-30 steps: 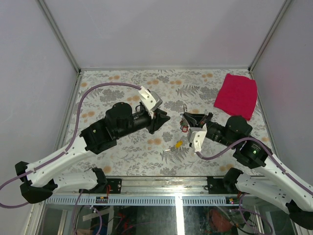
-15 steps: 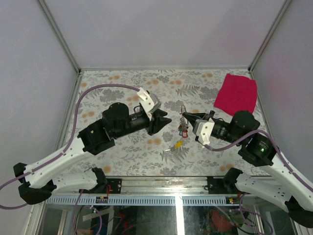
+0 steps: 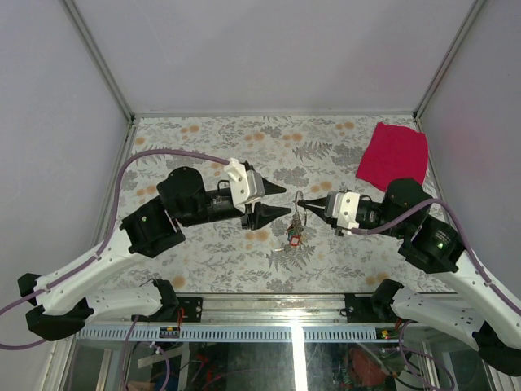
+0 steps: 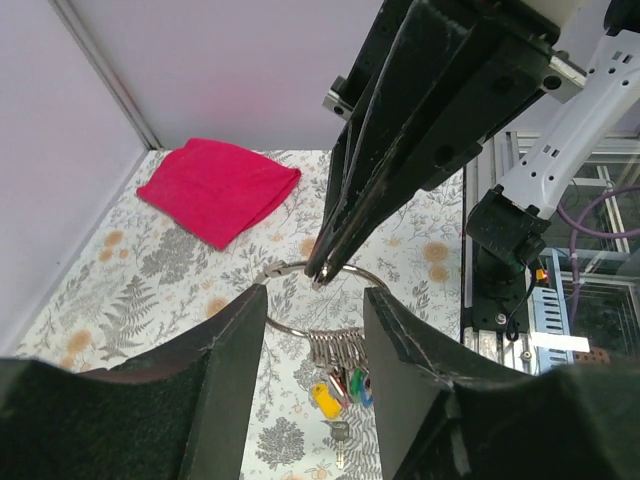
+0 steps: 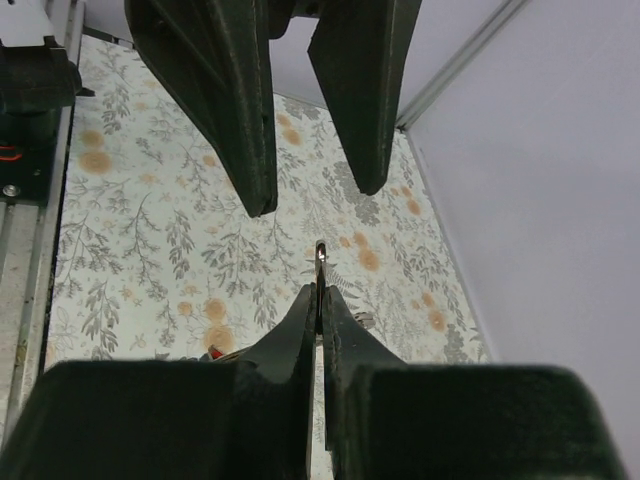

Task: Put the keys on the keyring

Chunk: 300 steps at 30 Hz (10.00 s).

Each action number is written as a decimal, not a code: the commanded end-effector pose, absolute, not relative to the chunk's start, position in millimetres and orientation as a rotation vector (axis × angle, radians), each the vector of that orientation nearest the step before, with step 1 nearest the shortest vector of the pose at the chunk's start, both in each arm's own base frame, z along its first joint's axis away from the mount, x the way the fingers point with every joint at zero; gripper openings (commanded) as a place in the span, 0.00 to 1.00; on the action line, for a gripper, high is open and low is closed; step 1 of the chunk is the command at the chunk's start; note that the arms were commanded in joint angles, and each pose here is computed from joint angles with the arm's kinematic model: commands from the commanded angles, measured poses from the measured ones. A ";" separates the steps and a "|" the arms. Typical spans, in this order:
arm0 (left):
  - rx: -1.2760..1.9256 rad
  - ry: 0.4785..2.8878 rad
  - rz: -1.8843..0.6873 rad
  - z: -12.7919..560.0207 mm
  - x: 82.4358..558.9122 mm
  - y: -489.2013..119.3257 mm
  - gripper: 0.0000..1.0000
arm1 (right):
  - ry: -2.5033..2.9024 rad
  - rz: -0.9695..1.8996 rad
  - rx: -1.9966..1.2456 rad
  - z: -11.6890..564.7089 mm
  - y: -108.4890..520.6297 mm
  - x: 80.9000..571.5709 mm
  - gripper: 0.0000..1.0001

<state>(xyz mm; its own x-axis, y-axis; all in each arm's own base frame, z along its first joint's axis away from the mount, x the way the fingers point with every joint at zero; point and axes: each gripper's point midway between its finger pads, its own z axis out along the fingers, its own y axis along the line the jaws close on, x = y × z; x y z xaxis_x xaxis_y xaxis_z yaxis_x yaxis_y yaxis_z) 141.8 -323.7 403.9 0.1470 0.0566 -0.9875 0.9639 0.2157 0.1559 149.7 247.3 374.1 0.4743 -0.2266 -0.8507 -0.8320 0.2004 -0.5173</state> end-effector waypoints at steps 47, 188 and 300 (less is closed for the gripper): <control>0.858 1.375 -1.000 437.8 176.0 -347.4 0.00 | 0.945 0.395 -1.269 384.6 246.5 173.9 0.49; 0.669 1.487 -0.993 431.0 197.9 -347.0 0.00 | 0.944 0.258 -1.170 374.3 245.5 205.2 0.34; 0.730 1.567 -0.933 399.0 200.4 -348.1 0.00 | 0.959 0.194 -1.135 381.8 232.6 209.8 0.24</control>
<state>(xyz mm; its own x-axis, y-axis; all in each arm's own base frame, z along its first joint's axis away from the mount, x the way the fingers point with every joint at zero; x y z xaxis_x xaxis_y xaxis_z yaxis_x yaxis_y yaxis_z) 199.4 -353.4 375.6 -0.2340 0.0162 -0.9721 0.8481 0.4922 -0.1959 205.5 240.8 352.5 0.5617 -0.3441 -0.7524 -0.6516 0.3764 -0.6586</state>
